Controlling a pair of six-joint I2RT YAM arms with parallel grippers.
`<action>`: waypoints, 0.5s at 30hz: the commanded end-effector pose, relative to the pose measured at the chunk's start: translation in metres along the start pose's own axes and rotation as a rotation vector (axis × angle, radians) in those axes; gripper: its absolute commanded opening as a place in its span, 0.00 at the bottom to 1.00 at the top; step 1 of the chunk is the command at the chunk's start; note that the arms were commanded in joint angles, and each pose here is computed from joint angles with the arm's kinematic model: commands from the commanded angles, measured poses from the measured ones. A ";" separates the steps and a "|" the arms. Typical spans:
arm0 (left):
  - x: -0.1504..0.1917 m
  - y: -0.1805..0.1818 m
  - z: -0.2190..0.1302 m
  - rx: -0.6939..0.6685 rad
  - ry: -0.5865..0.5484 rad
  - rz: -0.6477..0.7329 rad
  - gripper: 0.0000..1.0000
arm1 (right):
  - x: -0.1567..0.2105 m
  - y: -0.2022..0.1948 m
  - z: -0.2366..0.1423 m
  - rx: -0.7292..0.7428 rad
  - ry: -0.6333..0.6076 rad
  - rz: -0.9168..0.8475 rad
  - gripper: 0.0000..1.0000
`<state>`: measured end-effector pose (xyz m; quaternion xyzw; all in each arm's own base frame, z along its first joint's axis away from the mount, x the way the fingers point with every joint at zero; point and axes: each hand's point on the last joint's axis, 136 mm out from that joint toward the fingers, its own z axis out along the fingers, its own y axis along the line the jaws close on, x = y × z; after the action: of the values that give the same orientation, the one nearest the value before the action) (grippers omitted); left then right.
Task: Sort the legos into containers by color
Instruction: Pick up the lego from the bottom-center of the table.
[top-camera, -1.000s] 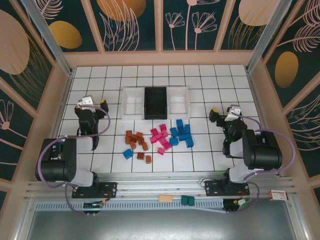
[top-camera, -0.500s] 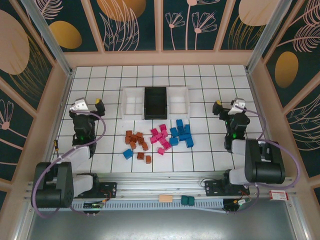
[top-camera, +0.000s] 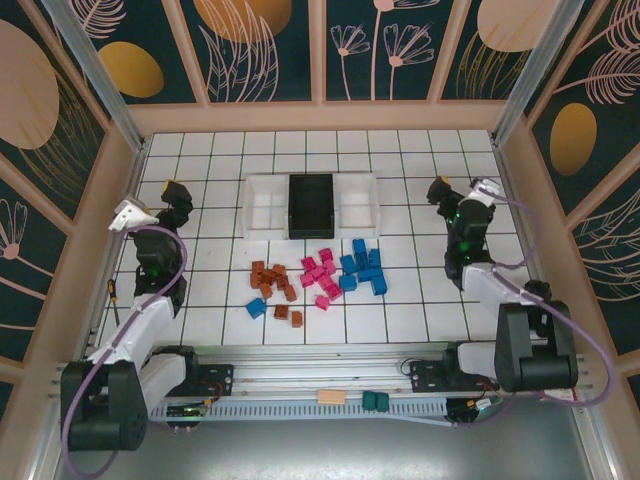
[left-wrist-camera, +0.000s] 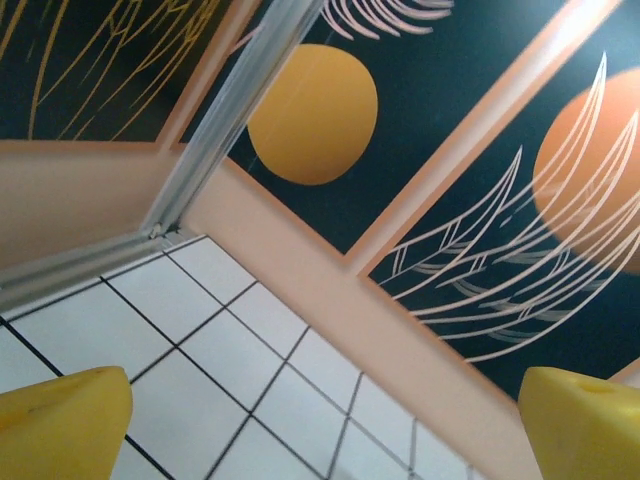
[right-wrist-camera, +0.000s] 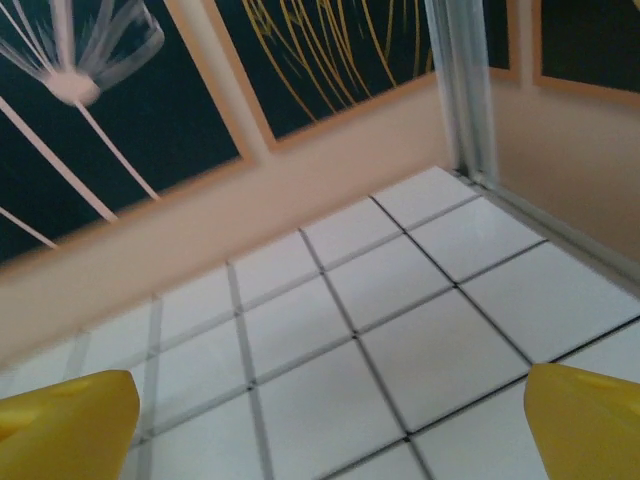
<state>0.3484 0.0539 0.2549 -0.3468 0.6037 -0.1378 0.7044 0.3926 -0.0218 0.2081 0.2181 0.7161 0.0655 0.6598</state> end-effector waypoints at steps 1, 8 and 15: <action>-0.016 0.000 -0.011 -0.033 -0.032 -0.216 0.99 | -0.013 -0.012 -0.021 -0.089 -0.056 0.365 0.99; -0.025 -0.022 -0.024 0.090 -0.025 -0.187 0.99 | 0.025 0.000 0.012 -0.206 0.321 0.466 0.99; -0.002 -0.030 -0.024 0.141 0.094 -0.190 0.99 | 0.014 -0.006 0.004 0.209 0.130 -0.061 0.99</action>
<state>0.3292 0.0405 0.2831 -0.3615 0.5682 -0.2327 0.7016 0.4122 -0.0049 0.1830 0.2708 0.7653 0.1580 0.5622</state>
